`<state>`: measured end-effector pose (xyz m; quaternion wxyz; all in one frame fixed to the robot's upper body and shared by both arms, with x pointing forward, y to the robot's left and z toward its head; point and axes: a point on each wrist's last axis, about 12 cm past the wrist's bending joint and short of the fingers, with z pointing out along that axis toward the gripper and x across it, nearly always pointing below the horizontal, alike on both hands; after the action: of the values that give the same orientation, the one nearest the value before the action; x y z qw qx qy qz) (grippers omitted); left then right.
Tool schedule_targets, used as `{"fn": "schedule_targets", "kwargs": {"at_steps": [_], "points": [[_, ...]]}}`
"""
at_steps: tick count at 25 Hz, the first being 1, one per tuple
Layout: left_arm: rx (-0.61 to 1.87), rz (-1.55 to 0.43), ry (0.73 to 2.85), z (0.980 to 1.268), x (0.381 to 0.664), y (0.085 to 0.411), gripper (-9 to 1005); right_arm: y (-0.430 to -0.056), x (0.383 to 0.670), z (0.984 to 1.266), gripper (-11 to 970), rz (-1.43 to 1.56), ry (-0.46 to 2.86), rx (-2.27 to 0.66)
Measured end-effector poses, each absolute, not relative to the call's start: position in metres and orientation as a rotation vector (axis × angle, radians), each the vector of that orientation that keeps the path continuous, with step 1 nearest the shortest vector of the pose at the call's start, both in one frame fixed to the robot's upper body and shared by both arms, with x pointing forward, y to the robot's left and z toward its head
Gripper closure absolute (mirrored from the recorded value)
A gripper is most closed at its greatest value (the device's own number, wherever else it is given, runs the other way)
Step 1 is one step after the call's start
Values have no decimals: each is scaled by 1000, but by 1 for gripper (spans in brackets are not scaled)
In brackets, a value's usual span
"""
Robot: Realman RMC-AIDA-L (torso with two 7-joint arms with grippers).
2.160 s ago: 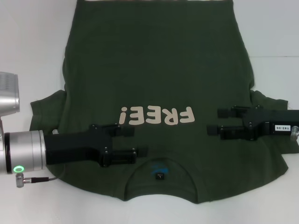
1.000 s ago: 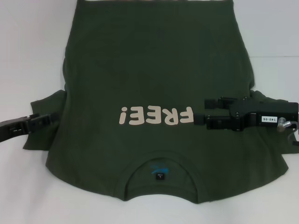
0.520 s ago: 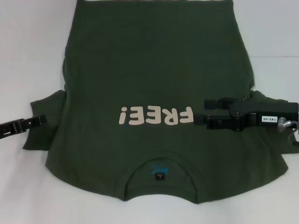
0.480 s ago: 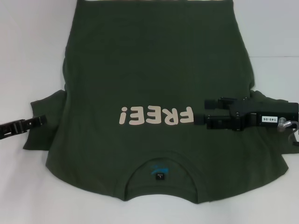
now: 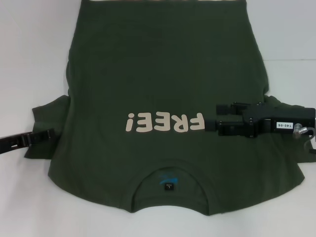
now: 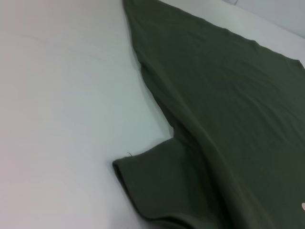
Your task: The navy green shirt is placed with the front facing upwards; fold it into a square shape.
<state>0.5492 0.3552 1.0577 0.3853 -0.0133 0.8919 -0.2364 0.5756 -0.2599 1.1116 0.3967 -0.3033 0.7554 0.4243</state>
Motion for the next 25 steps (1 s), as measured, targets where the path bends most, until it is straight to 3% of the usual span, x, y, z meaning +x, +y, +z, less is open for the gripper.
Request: {"fn": "schedule_targets", "kwargs": {"at_steps": [10,18,25], "points": [[8,-598,2285,1059,554,350,203,-260,576,1111,64,1074,1915,-767],[38,-578,2317,1061,558,347,389,-260,576,1111,65,1073,1915,-767],[42,-575,2313,1063,560,347,707,-261,576,1112,65,1070,1914,-765]]}}
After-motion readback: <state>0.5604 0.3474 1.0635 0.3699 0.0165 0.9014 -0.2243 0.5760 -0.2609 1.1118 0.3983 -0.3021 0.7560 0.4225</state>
